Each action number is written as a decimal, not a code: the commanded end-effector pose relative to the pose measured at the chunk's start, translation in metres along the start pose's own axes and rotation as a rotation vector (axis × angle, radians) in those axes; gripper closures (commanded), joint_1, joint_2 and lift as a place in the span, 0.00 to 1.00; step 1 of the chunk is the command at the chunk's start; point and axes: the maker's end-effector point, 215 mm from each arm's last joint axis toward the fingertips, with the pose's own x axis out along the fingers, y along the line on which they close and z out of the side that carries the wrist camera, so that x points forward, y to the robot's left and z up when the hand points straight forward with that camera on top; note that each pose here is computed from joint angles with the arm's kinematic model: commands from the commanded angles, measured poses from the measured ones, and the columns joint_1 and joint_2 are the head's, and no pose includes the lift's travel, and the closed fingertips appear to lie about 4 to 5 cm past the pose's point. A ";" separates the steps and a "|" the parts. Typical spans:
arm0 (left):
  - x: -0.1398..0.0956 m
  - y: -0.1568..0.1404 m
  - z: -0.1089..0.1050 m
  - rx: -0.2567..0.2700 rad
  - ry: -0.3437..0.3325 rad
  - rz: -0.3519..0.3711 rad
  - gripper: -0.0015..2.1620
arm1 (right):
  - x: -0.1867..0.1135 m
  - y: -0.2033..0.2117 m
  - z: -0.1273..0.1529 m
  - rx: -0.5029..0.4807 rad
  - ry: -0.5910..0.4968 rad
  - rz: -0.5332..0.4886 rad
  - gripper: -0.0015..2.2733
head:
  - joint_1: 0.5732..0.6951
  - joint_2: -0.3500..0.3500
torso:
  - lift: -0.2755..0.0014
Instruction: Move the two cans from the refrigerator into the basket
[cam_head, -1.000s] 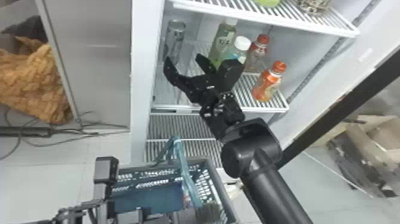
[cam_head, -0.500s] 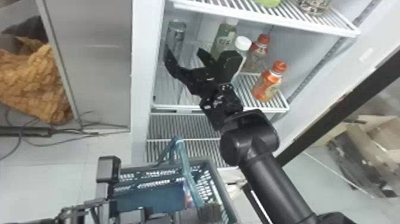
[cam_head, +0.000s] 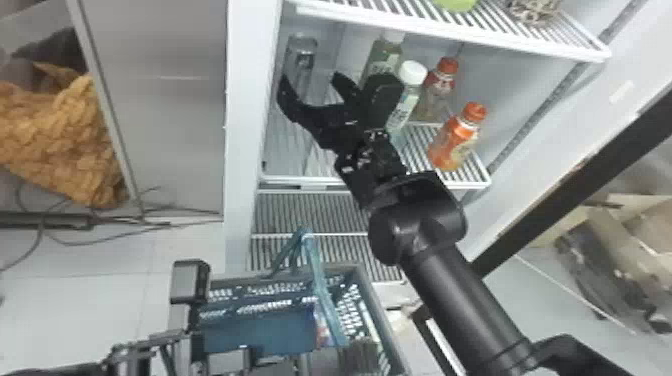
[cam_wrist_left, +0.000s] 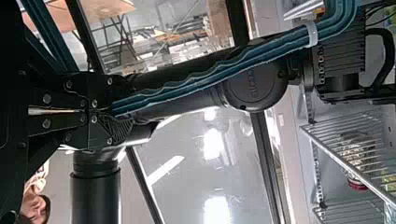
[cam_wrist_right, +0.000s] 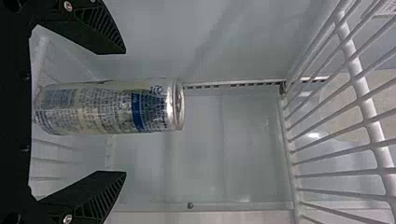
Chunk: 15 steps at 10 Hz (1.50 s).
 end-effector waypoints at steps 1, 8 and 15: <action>0.001 0.000 0.000 -0.002 0.000 -0.002 0.55 | 0.006 0.003 0.001 -0.005 0.002 0.008 0.03 | 1.00 0.08 | 0.00; 0.002 -0.001 0.004 0.007 0.005 -0.003 0.55 | 0.025 0.017 0.001 -0.017 0.012 0.021 0.04 | 1.00 0.13 | 0.00; 0.001 0.000 0.004 0.001 0.005 -0.005 0.55 | 0.031 0.023 -0.007 -0.022 0.035 0.020 0.39 | 1.00 0.15 | 0.00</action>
